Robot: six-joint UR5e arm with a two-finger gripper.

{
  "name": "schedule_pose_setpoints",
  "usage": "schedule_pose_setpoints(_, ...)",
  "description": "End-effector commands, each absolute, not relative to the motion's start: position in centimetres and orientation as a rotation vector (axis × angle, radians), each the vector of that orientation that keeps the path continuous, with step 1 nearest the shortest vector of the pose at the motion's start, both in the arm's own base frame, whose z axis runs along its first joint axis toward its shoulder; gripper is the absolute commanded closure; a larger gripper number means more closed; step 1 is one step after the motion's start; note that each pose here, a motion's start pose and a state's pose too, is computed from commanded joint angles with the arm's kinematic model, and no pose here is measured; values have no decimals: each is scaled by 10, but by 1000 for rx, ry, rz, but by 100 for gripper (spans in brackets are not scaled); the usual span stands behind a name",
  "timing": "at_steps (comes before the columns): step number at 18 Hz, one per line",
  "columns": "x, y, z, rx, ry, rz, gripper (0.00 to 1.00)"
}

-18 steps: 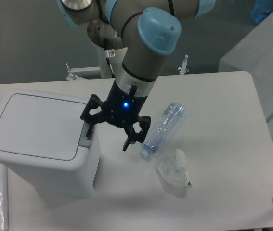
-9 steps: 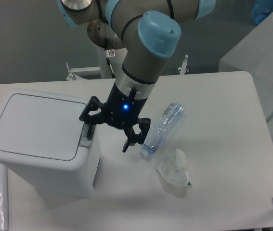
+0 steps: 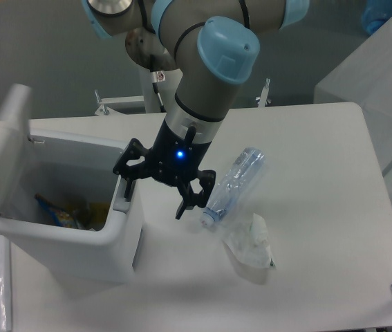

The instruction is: Open the trash can

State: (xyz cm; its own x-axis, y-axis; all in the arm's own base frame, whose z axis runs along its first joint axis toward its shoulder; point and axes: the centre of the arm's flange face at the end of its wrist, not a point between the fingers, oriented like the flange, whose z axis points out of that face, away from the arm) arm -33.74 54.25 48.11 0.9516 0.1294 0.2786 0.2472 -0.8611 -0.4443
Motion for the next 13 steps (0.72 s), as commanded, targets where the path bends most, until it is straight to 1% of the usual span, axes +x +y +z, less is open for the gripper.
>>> schedule_pose_setpoints(3, -342, 541, 487, -2603, -266, -311, 0)
schedule_pose_setpoints(8, -383, 525, 490, -2553, -301, -193, 0)
schedule_pose_setpoints(10, -416, 514, 473, -2547, -345, -157, 0)
schedule_pose_setpoints(13, -459, 496, 449, -2583, -356, -50, 0)
